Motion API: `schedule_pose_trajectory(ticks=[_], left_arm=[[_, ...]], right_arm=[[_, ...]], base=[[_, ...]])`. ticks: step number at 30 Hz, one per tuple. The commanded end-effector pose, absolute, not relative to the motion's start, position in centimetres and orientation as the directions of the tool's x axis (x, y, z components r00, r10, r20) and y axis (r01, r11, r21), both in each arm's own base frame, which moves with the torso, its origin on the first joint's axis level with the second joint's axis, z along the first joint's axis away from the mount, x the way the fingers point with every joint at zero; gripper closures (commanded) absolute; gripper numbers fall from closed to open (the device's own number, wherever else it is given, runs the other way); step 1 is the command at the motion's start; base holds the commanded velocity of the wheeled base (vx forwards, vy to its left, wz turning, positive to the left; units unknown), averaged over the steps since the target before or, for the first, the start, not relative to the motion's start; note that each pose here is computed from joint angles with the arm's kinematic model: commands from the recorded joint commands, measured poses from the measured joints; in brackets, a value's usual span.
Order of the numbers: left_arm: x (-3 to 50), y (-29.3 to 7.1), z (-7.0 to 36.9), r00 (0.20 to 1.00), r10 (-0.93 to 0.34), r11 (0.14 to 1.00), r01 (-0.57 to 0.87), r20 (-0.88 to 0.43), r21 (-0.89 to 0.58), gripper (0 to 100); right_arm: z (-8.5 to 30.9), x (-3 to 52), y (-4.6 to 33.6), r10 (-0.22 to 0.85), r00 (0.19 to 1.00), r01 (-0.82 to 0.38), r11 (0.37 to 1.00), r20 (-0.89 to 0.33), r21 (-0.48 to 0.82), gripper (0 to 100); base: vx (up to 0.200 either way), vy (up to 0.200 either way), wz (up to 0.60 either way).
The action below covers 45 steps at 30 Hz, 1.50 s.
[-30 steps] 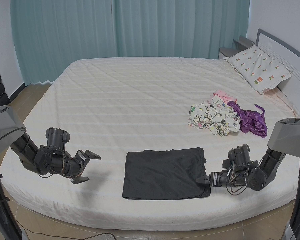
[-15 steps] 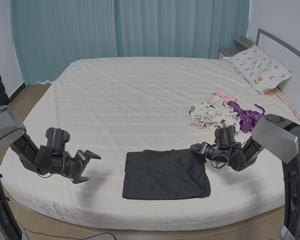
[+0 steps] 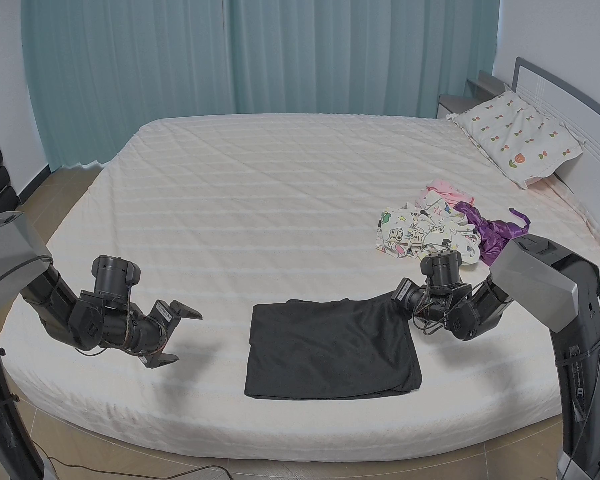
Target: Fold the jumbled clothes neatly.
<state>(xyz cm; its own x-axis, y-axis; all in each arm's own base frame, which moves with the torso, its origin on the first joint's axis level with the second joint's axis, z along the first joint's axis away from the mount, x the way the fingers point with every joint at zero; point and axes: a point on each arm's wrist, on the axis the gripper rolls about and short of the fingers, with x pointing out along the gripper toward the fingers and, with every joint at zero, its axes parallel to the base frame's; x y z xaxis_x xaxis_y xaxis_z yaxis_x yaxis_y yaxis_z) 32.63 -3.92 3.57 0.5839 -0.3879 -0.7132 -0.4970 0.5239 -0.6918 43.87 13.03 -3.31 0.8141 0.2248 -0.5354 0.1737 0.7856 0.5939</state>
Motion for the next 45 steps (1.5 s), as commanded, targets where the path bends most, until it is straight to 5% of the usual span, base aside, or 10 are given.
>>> schedule_pose_trajectory(ticks=[1,20,21,34,40,45], left_arm=[[32.6,-4.0,3.5,0.582,-0.389,0.524,-0.497,-0.714,-0.691,0],[32.6,-4.0,3.6,0.584,-0.389,0.524,-0.496,-0.713,-0.692,0],[32.6,-4.0,3.6,0.584,-0.389,0.524,-0.496,-0.713,-0.692,0],[32.6,-3.9,3.5,0.590,-0.363,0.528,-0.508,-0.722,-0.681,0],[32.7,-4.0,3.2,0.585,-0.358,0.534,-0.512,-0.728,-0.673,0],[32.6,-4.4,3.2,0.587,-0.345,0.545,-0.510,-0.733,-0.665,0]], right_arm=[[-3.2,43.9,12.7,0.217,0.816,0.181,0.784,-0.536,0.594,100],[-3.2,43.4,11.7,0.185,0.813,0.217,0.785,-0.553,0.581,100],[-3.3,43.4,11.6,0.184,0.812,0.217,0.786,-0.554,0.579,0],[-1.8,38.1,11.1,0.196,0.750,0.235,0.814,-0.632,0.531,0],[-3.1,33.9,11.0,0.264,0.683,0.152,0.861,-0.681,0.486,0],[-3.3,33.2,10.7,0.312,0.711,0.057,0.867,-0.630,0.494,0]], base=[[0.000,0.000,0.00],[0.000,0.000,0.00],[0.000,0.000,0.00],[0.000,0.000,0.00],[0.133,0.000,0.00],[0.200,0.000,0.00]])
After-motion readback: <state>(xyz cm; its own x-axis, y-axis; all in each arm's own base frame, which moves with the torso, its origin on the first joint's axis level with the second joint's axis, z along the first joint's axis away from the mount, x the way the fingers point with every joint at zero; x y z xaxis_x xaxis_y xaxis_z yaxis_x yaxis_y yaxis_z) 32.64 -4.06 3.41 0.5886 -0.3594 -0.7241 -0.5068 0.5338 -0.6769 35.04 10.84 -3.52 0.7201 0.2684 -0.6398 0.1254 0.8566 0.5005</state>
